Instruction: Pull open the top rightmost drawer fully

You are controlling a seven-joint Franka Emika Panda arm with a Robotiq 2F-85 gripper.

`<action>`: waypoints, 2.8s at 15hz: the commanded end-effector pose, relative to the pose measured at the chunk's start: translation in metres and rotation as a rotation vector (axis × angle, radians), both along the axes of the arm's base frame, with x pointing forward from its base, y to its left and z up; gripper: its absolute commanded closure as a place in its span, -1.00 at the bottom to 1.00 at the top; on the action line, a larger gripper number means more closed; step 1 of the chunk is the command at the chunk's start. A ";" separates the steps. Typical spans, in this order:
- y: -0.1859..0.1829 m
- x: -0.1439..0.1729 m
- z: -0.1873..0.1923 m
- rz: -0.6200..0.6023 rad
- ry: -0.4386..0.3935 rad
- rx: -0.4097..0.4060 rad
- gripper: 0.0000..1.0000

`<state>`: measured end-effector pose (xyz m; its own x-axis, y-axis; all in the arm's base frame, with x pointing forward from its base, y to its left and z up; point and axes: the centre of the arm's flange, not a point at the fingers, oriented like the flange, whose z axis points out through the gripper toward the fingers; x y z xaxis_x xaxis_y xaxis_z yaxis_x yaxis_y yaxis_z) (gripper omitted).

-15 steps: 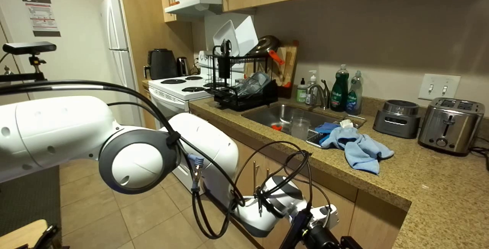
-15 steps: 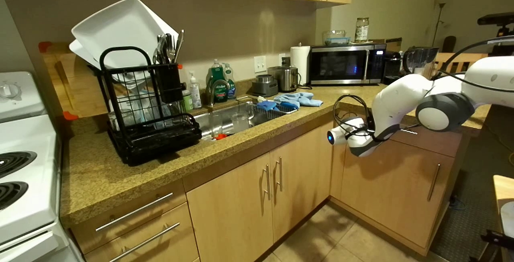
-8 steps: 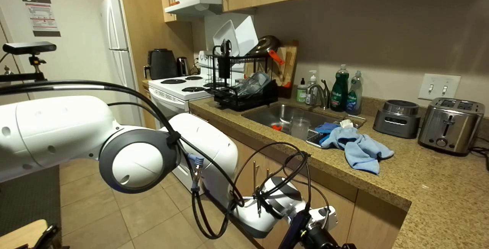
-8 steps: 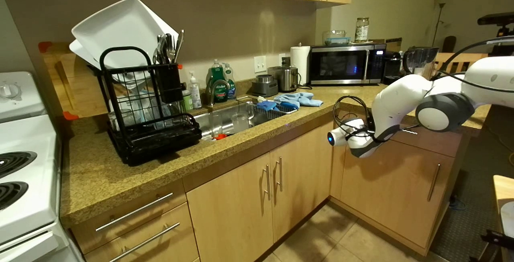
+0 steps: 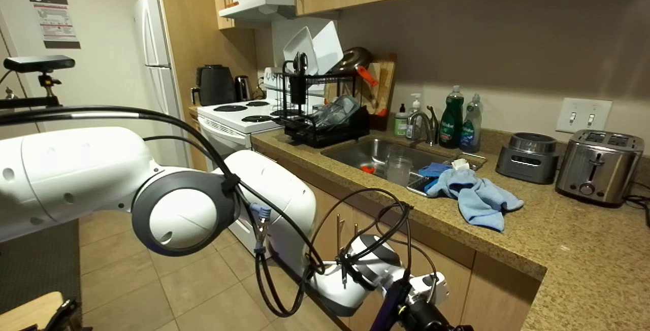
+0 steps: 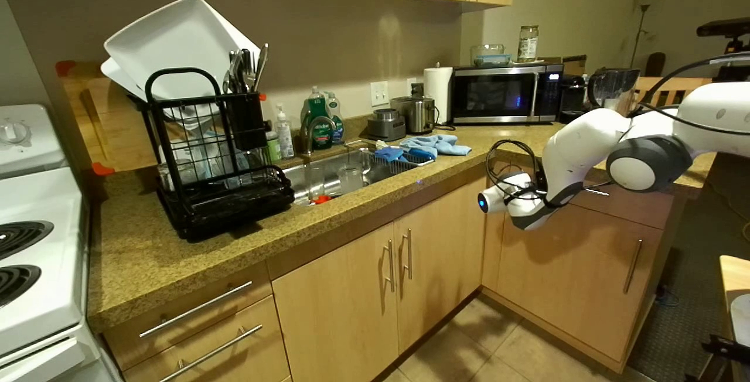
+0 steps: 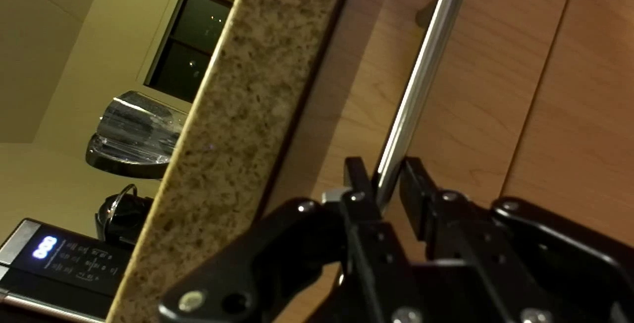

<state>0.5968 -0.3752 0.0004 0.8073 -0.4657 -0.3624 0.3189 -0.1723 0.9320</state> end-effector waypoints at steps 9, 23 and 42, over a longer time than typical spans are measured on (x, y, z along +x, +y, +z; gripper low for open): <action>0.068 0.019 -0.038 0.120 0.060 -0.105 0.89; 0.162 0.041 -0.030 0.606 0.018 0.212 -1.00; 0.264 -0.041 -0.004 1.261 0.359 0.411 -1.00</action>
